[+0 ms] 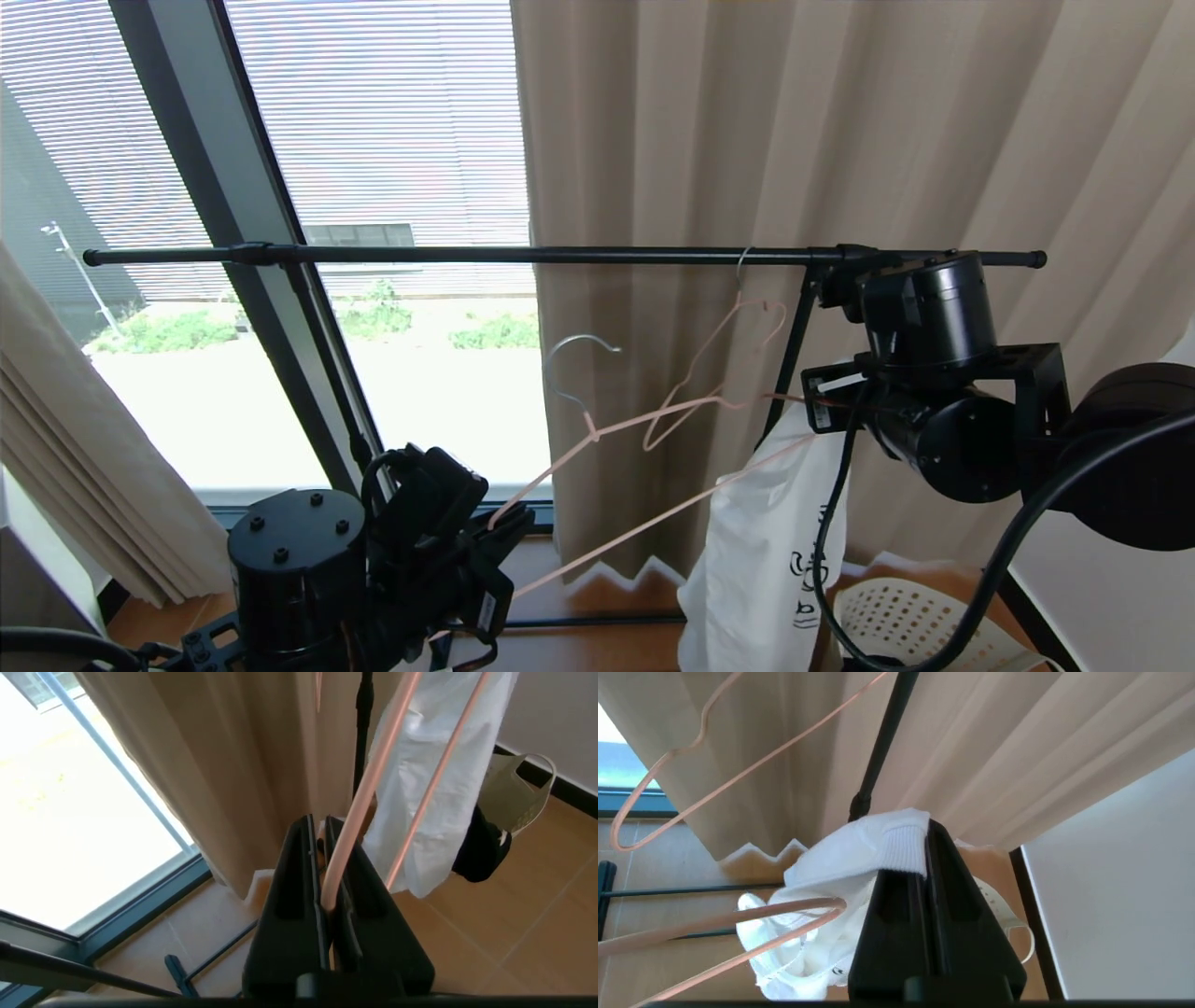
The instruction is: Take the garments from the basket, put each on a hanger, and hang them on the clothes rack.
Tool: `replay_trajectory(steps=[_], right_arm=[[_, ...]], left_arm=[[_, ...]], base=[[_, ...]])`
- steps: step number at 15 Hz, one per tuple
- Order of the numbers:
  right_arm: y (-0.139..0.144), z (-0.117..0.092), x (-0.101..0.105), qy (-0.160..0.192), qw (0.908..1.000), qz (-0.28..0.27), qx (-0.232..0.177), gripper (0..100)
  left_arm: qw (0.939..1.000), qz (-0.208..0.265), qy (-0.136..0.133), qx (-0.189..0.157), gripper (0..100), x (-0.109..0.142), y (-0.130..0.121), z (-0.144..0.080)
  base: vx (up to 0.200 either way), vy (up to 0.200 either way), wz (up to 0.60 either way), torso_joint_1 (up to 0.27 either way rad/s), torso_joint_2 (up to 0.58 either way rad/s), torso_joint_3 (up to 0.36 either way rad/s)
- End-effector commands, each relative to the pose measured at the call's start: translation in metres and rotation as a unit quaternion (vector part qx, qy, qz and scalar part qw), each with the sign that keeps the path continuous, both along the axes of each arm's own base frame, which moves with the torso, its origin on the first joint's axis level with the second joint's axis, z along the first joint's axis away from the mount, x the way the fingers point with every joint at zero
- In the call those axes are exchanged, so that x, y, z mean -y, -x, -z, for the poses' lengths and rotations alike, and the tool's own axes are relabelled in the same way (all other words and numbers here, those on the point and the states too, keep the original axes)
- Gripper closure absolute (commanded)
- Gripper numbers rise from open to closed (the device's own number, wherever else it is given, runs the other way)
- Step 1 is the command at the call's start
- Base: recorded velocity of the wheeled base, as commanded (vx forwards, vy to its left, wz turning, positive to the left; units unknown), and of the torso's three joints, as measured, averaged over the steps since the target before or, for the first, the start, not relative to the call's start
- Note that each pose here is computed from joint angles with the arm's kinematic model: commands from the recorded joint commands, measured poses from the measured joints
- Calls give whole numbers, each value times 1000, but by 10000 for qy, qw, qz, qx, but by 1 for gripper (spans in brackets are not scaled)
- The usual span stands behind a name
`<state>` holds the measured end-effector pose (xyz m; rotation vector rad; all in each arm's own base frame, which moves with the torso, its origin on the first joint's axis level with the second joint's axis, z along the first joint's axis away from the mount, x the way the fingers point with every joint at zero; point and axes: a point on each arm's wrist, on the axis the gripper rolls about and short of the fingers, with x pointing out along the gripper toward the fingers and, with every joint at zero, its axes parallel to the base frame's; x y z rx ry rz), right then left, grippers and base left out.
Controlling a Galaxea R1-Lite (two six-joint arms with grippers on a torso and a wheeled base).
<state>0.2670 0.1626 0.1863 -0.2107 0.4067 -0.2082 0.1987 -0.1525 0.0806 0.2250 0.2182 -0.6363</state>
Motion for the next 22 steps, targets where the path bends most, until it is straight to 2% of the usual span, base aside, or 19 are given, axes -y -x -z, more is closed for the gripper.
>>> replay_trajectory(steps=[1,7,11,16,18,22], right_arm=[[-2,-2,2,-13,10000,41,29,100],[-5,3,0,4,10000,48,-20,100],[-11,1,-3,-143,9997,53,181,100],[-11,5,-9,-191,9997,21,164,100],[-9,6,-13,-204,9997,-40,155,100],[-11,6,-14,-261,9995,-11,178,100]], left_arm=[[10000,1,-3,-1,100,0,0,0],[9999,72,-43,-86,100,3,1,5],[9996,185,58,-181,100,9,6,5],[9991,283,-54,-299,100,17,7,14],[9993,222,-70,-305,100,19,3,17],[9987,-474,58,-167,100,28,-12,16]], base=[[0,0,0,0,0,0],[0,0,0,0,0,0],[0,0,0,0,0,0],[0,0,0,0,0,0],[0,0,0,0,0,0],[0,0,0,0,0,0]])
